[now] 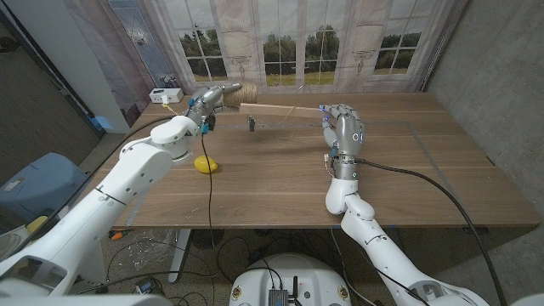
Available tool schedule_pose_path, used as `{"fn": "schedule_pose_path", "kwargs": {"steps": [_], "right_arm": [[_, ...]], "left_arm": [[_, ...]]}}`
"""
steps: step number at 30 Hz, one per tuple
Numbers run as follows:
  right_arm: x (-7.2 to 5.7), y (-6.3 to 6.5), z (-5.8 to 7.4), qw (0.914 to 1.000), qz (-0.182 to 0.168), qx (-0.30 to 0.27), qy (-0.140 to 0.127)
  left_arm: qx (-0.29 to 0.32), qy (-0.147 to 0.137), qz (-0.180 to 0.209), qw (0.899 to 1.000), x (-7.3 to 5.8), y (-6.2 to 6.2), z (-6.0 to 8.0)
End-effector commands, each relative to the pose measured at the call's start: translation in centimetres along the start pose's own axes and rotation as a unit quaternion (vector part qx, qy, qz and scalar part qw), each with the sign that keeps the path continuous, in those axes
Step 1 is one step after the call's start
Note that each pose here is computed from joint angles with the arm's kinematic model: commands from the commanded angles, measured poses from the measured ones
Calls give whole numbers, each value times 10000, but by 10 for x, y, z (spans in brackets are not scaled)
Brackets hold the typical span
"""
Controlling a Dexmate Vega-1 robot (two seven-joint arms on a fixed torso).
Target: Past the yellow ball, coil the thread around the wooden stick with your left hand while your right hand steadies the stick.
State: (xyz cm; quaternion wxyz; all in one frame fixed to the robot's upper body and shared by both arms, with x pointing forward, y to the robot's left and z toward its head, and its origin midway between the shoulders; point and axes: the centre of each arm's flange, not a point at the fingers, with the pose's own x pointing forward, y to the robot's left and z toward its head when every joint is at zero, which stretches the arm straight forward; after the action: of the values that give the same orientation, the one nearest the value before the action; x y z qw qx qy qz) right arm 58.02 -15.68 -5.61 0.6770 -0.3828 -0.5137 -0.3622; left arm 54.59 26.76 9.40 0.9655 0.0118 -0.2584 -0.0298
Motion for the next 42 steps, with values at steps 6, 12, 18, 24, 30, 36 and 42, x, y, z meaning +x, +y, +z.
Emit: {"fn": "schedule_pose_path", "kwargs": {"steps": [6, 12, 18, 24, 30, 36, 42], "right_arm": [[-13, 18, 2, 9979, 429, -387, -298], [-13, 28, 5, 9967, 584, -462, -336], [-11, 37, 8, 9953, 721, -532, -365], [-8, 45, 9, 9945, 831, -572, -273], [-3, 48, 7, 9942, 868, -599, -205], [5, 53, 5, 9940, 885, -627, -109], [14, 58, 5, 9933, 925, -698, -6]], "left_arm": [[445, -362, -125, 9983, 5, -4, 43], [439, -462, -447, 9970, 10, -15, 53], [477, -572, -779, 9942, 11, -29, 61], [511, -699, -1041, 9908, 7, -40, 68], [529, -813, -1242, 9875, -3, -46, 74], [488, -878, -1483, 9838, -13, -53, 76], [370, -865, -1746, 9801, -21, -58, 75]]}}
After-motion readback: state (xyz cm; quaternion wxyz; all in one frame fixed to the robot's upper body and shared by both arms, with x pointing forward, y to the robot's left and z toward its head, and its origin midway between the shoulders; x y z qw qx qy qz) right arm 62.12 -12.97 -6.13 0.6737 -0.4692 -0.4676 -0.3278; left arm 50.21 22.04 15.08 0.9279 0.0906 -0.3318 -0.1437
